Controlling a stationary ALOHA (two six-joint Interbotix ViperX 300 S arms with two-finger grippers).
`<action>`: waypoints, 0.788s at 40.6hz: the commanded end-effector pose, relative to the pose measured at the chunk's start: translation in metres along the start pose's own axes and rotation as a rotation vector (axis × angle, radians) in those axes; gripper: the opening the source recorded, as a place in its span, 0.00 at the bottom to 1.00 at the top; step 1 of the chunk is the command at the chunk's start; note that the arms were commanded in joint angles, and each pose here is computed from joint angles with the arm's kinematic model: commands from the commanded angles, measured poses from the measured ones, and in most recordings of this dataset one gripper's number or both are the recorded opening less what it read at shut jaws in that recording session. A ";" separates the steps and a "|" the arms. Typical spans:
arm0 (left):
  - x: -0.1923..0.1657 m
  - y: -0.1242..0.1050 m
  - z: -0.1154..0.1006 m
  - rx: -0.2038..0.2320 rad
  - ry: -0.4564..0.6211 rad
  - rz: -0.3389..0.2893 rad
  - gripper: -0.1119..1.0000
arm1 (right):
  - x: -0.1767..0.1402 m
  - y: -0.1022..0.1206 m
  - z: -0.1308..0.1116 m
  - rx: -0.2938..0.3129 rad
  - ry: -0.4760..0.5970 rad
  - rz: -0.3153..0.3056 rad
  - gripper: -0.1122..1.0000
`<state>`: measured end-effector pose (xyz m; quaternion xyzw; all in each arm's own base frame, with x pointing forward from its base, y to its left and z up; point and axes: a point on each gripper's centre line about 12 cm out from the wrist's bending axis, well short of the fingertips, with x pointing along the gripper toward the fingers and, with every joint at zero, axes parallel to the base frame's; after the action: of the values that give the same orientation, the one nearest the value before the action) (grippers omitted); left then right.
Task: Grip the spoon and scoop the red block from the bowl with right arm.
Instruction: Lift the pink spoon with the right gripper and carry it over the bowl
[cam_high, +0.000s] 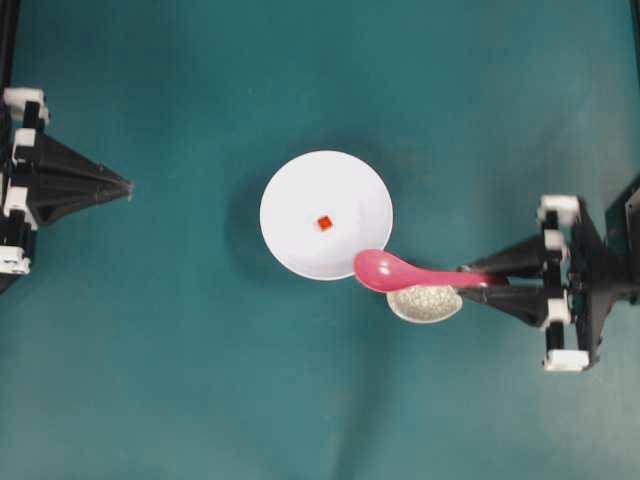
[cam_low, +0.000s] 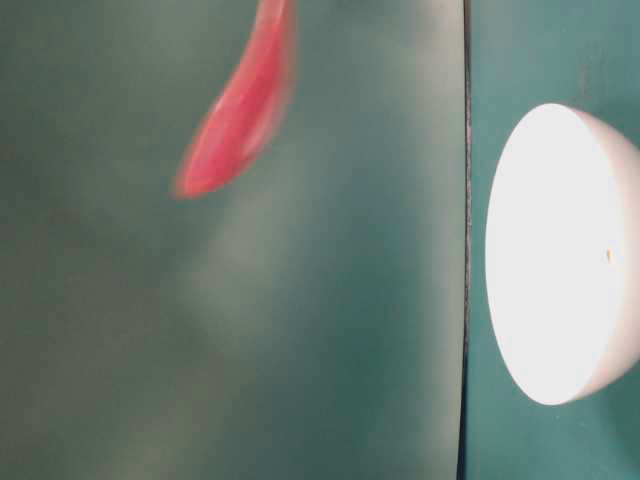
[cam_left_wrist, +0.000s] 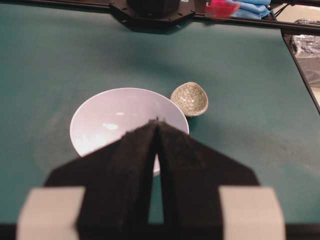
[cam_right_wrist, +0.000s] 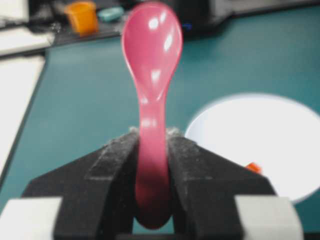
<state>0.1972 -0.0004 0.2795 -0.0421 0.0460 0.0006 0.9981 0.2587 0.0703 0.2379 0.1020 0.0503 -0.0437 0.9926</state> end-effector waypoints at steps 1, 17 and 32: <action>0.002 -0.001 0.011 0.001 -0.029 -0.001 0.10 | 0.007 -0.006 0.034 0.058 0.035 0.044 0.30; 0.002 -0.001 0.012 0.009 -0.032 -0.001 0.10 | 0.033 -0.070 0.084 0.176 0.377 0.110 0.30; 0.002 -0.001 0.010 0.014 -0.025 -0.001 0.10 | 0.085 -0.085 0.071 0.158 0.637 0.156 0.30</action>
<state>0.1975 -0.0004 0.2792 -0.0383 0.0468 0.0004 0.9982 0.3286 -0.0316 0.2714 0.1999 0.3416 0.0519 0.9169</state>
